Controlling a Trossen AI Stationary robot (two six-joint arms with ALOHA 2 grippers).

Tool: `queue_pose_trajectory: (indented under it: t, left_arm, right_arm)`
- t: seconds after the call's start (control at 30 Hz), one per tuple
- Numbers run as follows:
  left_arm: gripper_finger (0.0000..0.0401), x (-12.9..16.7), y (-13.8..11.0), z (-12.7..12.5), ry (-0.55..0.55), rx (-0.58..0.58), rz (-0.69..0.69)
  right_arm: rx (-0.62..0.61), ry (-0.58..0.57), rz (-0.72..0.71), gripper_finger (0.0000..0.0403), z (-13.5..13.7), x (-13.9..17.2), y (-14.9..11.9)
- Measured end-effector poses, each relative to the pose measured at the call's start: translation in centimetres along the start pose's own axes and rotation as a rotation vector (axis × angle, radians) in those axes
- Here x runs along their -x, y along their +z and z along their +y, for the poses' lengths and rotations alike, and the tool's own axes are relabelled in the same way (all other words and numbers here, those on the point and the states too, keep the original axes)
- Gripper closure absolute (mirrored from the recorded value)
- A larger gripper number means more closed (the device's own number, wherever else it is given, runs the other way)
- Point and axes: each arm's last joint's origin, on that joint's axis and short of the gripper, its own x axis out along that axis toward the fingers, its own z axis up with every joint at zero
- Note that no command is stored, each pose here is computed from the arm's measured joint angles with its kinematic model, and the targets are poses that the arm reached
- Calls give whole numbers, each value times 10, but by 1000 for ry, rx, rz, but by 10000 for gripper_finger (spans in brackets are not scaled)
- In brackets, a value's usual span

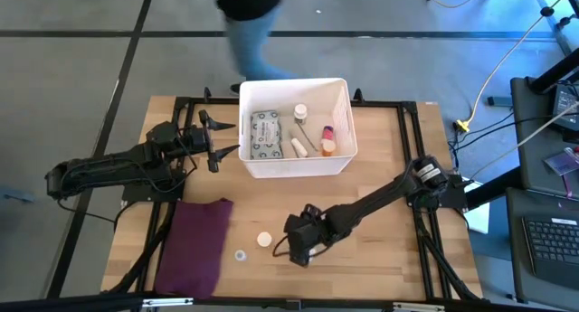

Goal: Pick & place medical supplies in basket/bin
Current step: Put the white pill bottle into the white bin

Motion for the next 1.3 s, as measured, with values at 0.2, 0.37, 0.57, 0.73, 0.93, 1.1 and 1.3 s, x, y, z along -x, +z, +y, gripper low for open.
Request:
queue_pose_trajectory:
  t: [0.2, 0.37, 0.57, 0.73, 0.93, 1.1, 1.3]
  left_arm:
    - [111, 0, 0, 0, 0, 0, 0]
    - [111, 0, 0, 0, 0, 0, 0]
    - [111, 0, 0, 0, 0, 0, 0]
    - [111, 0, 0, 0, 0, 0, 1]
    - [111, 0, 0, 0, 0, 0, 0]
    - [111, 0, 0, 0, 0, 0, 1]
    - [111, 0, 0, 0, 0, 0, 1]
  right_arm:
    - [23, -6, 57, 80, 3, -23, -13]
    - [19, -5, 102, 80, 4, -35, -21]
    - [-5, 5, 134, 102, 4, -37, -23]
    - [-4, 10, 135, 149, 4, -37, -23]
    - [-5, 13, 132, 217, 4, -37, -22]
    - [0, 23, 122, 231, 6, -35, -20]
    - [68, 48, 95, 213, 18, -15, -1]
